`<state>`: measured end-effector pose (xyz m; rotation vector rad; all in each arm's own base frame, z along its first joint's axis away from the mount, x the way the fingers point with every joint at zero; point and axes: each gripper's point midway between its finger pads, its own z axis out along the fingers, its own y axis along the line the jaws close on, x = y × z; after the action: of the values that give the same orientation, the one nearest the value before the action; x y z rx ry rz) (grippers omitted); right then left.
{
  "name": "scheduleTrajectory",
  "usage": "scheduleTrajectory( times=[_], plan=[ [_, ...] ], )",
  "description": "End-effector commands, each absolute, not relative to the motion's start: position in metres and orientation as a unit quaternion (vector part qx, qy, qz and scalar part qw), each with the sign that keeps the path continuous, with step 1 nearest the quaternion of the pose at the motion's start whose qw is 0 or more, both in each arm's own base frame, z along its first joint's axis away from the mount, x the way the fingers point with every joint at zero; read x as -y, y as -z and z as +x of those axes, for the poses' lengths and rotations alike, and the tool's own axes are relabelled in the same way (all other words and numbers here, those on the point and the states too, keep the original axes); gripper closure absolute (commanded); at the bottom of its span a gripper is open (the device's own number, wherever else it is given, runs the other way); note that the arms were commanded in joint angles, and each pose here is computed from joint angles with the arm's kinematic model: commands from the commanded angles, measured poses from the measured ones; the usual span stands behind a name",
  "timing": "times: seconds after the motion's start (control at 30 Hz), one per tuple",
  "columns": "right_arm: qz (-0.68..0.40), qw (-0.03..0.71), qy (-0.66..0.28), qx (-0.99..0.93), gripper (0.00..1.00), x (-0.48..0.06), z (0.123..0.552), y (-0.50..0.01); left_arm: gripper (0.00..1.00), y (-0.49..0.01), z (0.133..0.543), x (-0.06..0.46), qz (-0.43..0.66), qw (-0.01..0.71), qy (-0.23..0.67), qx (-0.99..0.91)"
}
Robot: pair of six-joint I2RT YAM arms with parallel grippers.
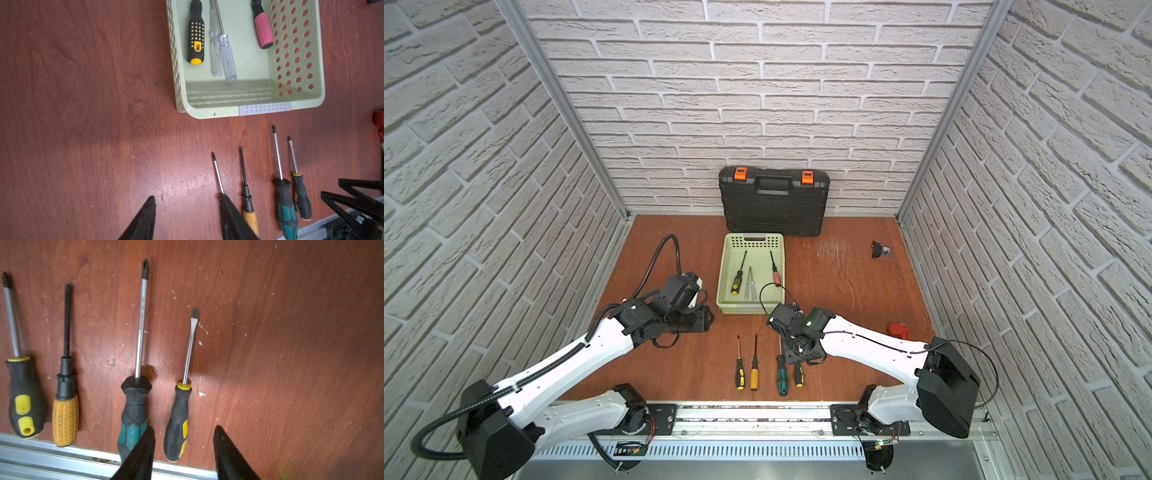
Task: Put the screwdriver in the bin
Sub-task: Pick up the screwdriver from the bottom-center of the table.
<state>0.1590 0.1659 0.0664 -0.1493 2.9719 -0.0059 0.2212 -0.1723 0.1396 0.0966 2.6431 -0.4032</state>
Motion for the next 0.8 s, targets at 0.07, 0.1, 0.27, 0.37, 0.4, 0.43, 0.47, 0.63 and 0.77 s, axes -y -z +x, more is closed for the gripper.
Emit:
scheduleTrajectory(
  times=[0.07,0.1,0.27,0.37,0.4,0.43,0.47,0.63,0.77],
  plan=[
    [-0.037,0.044,0.001,-0.998,0.56,-0.171,0.135,-0.036,0.49,-0.139,0.228,0.169,0.034,0.249,0.135,-0.958],
    [-0.037,0.040,0.003,-0.999,0.56,-0.170,0.132,-0.032,0.49,-0.137,0.227,0.168,0.032,0.248,0.133,-0.959],
    [-0.037,0.040,0.007,-0.998,0.56,-0.169,0.130,-0.025,0.49,-0.134,0.227,0.164,0.025,0.247,0.129,-0.960],
    [-0.038,0.040,0.009,-0.998,0.56,-0.170,0.131,-0.021,0.49,-0.133,0.227,0.163,0.023,0.245,0.128,-0.961],
    [-0.039,0.039,0.010,-0.998,0.56,-0.171,0.131,-0.018,0.49,-0.132,0.227,0.163,0.022,0.245,0.126,-0.961],
    [-0.039,0.035,0.010,-0.999,0.57,-0.172,0.131,-0.016,0.49,-0.132,0.227,0.163,0.022,0.244,0.126,-0.961],
    [-0.039,0.033,0.009,-0.999,0.57,-0.172,0.130,-0.013,0.49,-0.132,0.228,0.162,0.021,0.244,0.124,-0.962],
    [-0.038,0.023,0.004,-0.999,0.67,-0.174,0.126,-0.005,0.49,-0.134,0.229,0.158,0.019,0.247,0.117,-0.962],
    [-0.036,0.019,0.004,-0.999,0.76,-0.173,0.124,-0.004,0.49,-0.135,0.230,0.154,0.016,0.248,0.113,-0.962]
  ],
)
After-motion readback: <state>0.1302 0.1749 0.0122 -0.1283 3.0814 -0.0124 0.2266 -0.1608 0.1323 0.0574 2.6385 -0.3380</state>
